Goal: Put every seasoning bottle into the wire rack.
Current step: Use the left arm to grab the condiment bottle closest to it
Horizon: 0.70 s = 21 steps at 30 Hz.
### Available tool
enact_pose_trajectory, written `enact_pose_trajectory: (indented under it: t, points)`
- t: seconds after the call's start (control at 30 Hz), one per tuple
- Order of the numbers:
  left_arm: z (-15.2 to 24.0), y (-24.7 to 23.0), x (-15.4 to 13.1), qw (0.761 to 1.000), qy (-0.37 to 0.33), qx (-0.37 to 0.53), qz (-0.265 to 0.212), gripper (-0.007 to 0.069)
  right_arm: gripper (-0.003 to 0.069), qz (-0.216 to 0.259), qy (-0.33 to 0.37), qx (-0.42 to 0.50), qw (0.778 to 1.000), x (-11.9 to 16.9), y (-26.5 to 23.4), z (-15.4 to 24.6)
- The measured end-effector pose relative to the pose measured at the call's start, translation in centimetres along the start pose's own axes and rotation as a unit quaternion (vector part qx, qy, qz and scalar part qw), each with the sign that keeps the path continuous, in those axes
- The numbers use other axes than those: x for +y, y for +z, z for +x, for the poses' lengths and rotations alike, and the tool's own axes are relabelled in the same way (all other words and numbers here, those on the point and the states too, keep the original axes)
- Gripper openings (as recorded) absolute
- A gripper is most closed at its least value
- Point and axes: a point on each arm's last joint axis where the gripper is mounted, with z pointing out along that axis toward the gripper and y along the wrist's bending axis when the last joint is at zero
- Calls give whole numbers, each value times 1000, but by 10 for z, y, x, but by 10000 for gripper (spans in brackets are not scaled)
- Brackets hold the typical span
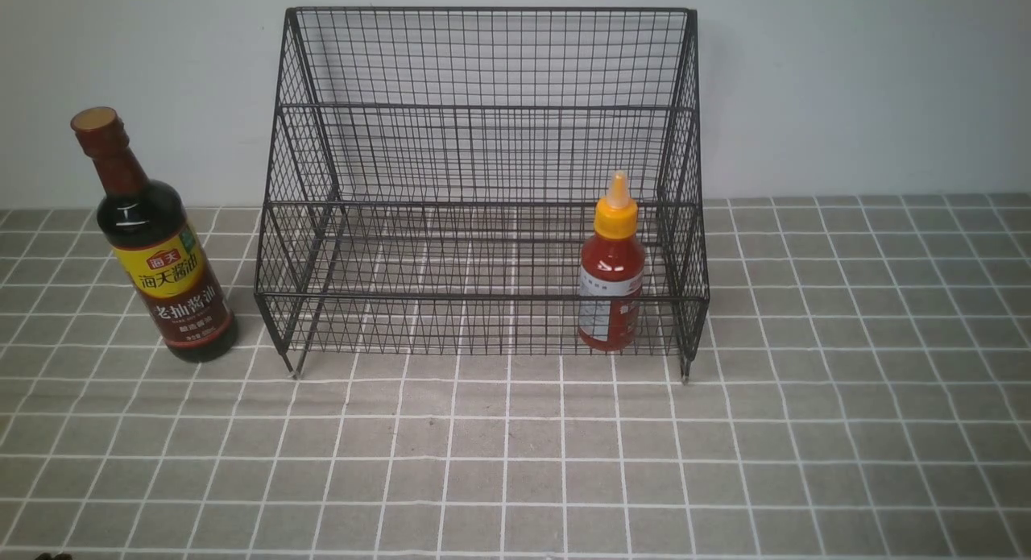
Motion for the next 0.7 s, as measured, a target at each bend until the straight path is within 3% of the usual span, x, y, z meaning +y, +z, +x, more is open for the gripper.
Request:
enact_pose_trajectory:
  t: [0.3, 0.47, 0.63, 0.7]
  points:
    - [0, 0, 0, 1000, -2, 0, 0, 15, -13, 0, 0, 0, 1000, 0, 0, 0]
    - [-8, 0, -3, 996, -77, -44, 17, 15, -13, 0, 0, 0, 1000, 0, 0, 0]
    - [-24, -3, -2, 979, -156, -129, 32, 15, -14, 0, 0, 0, 1000, 0, 0, 0]
    - [-34, -6, 1, 961, -201, -188, 33, 15, -14, 0, 0, 0, 1000, 0, 0, 0]
